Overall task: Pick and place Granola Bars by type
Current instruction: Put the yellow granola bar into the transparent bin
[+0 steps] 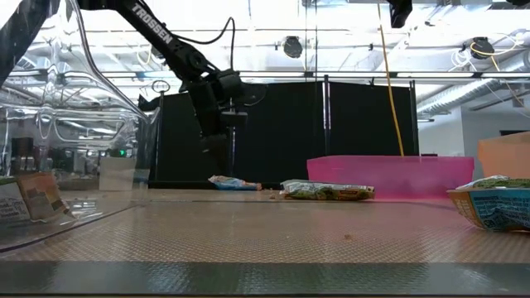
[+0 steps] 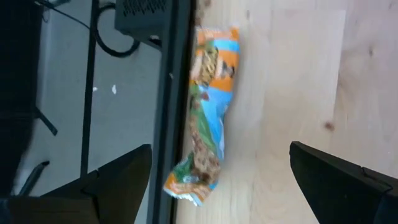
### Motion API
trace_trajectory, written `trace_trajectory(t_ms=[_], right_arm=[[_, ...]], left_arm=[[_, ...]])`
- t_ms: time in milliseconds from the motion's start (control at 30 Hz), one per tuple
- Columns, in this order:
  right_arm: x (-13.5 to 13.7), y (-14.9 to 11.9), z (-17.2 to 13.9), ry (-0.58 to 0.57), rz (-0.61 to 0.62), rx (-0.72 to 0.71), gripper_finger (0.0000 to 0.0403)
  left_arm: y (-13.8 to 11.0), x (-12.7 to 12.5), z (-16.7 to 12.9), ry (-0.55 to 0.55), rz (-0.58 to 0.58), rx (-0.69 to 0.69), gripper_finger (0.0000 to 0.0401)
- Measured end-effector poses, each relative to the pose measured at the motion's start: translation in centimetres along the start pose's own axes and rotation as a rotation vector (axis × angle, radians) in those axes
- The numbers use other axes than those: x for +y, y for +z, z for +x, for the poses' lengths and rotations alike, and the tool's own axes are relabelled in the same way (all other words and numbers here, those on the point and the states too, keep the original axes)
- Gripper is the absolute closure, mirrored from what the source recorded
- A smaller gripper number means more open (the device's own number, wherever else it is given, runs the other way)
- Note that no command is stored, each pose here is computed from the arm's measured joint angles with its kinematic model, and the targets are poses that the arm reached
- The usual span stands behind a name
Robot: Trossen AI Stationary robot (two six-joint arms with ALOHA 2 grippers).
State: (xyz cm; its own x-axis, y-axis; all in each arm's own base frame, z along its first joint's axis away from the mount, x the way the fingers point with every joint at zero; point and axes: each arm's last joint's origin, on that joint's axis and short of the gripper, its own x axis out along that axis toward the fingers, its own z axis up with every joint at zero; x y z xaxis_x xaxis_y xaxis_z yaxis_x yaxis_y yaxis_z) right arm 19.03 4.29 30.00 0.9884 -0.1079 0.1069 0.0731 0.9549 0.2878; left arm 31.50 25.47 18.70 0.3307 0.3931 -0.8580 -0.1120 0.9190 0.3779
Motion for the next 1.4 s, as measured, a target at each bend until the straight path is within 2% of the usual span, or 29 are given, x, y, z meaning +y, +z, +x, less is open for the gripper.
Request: trace_trajectory(t_ms=[367,600,700,900,1067,1233,1400], right_arm=[[0.2,-0.1,-0.1,0.009,0.002,0.002,0.0236],[0.2,-0.1,-0.1,0.005,-0.002,0.009,0.0236],[0.2,-0.2,-0.1,0.004,-0.003,0.012,0.0236],[0.2,-0.1,-0.1,0.004,-0.002,0.009,0.0236],[0.2,-0.1,-0.1,0.004,-0.002,0.008,0.0236],[0.2,-0.1,-0.1,0.004,0.000,0.005,0.0236],[0.2,0.0,-0.1,0.005,0.040,0.002,0.0236]], left_arm=[[0.1,-0.1,-0.2,-0.004,0.021,0.006,0.0022],[3.0,-0.4,-2.0,0.039,0.121,-0.038,0.0022],[4.1,-0.3,-2.7,0.031,0.114,-0.101,0.0022],[4.4,-0.1,-3.0,0.023,0.081,-0.128,0.0022],[4.1,0.2,-2.5,0.020,0.078,-0.114,0.0022],[3.5,-0.4,0.1,-0.006,0.077,-0.045,0.0022],[4.6,-0.7,0.3,0.076,0.110,-0.074,0.0022]])
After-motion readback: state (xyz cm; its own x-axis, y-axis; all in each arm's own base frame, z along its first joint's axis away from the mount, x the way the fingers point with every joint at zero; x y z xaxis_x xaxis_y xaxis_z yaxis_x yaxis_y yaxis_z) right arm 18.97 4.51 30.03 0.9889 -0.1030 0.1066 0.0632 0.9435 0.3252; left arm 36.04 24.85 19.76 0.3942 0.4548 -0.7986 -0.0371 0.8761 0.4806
